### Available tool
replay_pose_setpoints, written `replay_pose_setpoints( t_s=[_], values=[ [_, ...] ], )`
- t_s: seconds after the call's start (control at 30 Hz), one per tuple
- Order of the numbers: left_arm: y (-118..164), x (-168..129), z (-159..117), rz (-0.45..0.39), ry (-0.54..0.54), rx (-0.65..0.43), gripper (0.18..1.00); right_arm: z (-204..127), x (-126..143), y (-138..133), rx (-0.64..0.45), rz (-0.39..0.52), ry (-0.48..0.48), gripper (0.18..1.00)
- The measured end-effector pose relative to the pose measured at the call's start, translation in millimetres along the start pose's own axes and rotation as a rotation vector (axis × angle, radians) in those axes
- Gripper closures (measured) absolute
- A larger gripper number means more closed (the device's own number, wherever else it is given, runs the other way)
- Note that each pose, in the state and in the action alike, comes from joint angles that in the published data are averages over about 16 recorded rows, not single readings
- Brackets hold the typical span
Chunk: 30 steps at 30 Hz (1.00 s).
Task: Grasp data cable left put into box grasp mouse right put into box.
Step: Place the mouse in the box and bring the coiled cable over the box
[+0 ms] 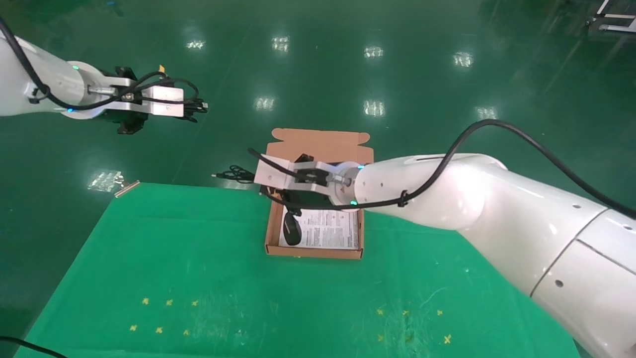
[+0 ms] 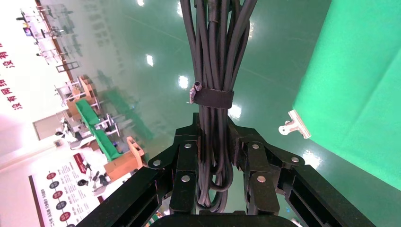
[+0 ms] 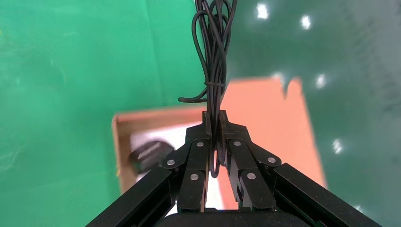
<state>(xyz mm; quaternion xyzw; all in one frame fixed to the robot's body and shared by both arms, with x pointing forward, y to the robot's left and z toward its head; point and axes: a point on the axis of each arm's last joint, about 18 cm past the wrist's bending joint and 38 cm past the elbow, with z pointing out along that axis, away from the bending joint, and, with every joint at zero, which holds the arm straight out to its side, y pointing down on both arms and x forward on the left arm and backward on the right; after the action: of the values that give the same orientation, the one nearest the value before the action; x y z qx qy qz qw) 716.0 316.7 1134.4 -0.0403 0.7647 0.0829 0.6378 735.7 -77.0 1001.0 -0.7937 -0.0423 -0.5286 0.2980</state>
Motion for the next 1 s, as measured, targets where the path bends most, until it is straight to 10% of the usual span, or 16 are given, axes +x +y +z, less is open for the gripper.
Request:
replay_pose_setpoints(
  t_s=[1.0],
  values=[
    [-1,0,0,-0.002,0.001,0.002,0.915,4,-9,42,-0.125,0.128,-0.003,0.893]
  ],
)
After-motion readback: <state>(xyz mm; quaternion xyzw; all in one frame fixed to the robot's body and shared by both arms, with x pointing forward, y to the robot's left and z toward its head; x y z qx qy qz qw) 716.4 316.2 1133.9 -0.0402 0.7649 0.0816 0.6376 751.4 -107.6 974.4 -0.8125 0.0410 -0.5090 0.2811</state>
